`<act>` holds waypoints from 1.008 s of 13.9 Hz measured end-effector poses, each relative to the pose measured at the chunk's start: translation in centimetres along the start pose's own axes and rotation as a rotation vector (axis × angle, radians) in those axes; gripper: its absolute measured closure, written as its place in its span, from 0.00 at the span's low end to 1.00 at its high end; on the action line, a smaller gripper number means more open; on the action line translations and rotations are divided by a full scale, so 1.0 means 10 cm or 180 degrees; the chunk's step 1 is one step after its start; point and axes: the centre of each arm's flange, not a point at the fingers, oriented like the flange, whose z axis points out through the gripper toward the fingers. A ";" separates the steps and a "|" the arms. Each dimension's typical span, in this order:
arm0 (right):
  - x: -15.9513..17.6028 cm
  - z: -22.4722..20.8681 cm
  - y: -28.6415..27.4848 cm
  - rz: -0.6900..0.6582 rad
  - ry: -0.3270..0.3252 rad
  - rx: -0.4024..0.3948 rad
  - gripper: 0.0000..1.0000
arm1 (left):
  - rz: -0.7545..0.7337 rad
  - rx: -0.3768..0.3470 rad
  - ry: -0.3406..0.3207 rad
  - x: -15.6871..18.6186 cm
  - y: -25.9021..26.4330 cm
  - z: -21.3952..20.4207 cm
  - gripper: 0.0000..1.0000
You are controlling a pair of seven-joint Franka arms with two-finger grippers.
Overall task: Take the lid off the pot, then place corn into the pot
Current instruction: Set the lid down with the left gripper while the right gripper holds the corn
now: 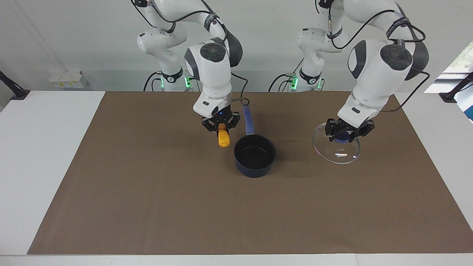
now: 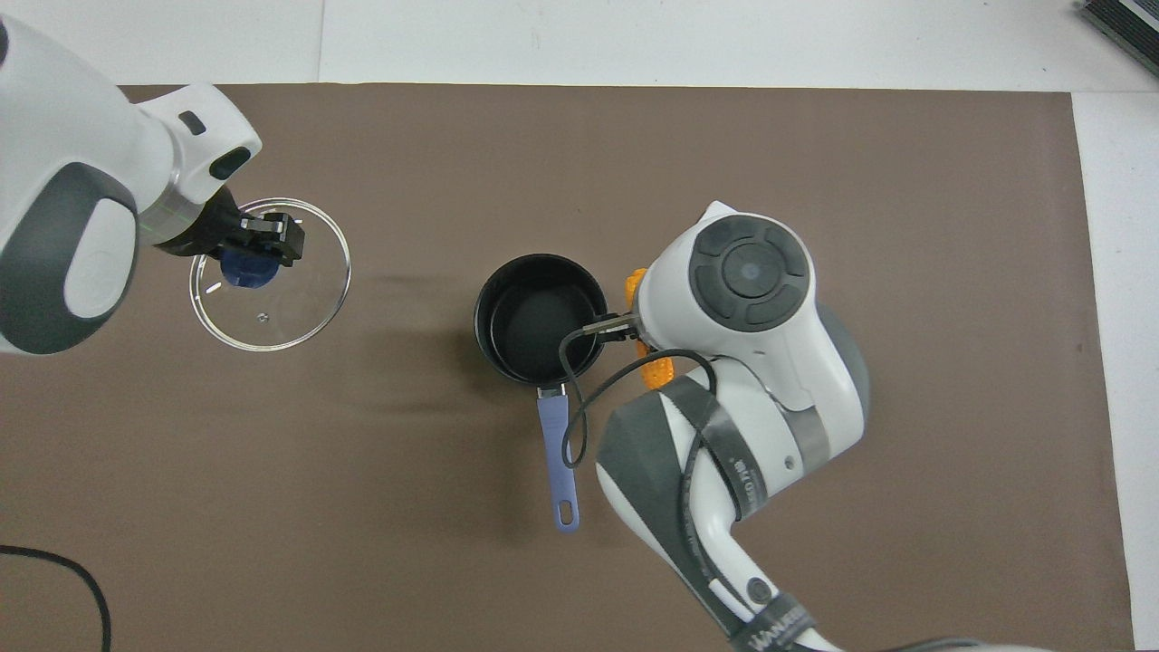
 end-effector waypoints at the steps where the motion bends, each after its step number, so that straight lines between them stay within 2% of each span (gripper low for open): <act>1: 0.06 0.04 -0.17 0.0032 0.0027 0.0009 0.66 | 0.0033 -0.0011 -0.0025 -0.10 -0.10 -0.03 0.34; 5: 0.34 0.29 -0.70 0.0036 0.0185 0.0097 0.66 | 0.0133 -0.0042 -0.0080 -0.50 -0.45 0.15 0.34; 7: 0.40 0.55 -0.88 -0.0004 0.0173 0.0114 0.66 | 0.0151 -0.0055 -0.0074 -0.67 -0.62 0.31 0.34; 14: 0.45 0.85 -0.88 0.0000 0.0093 0.0066 0.66 | 0.0032 -0.0066 -0.0021 -0.94 -1.22 0.86 0.34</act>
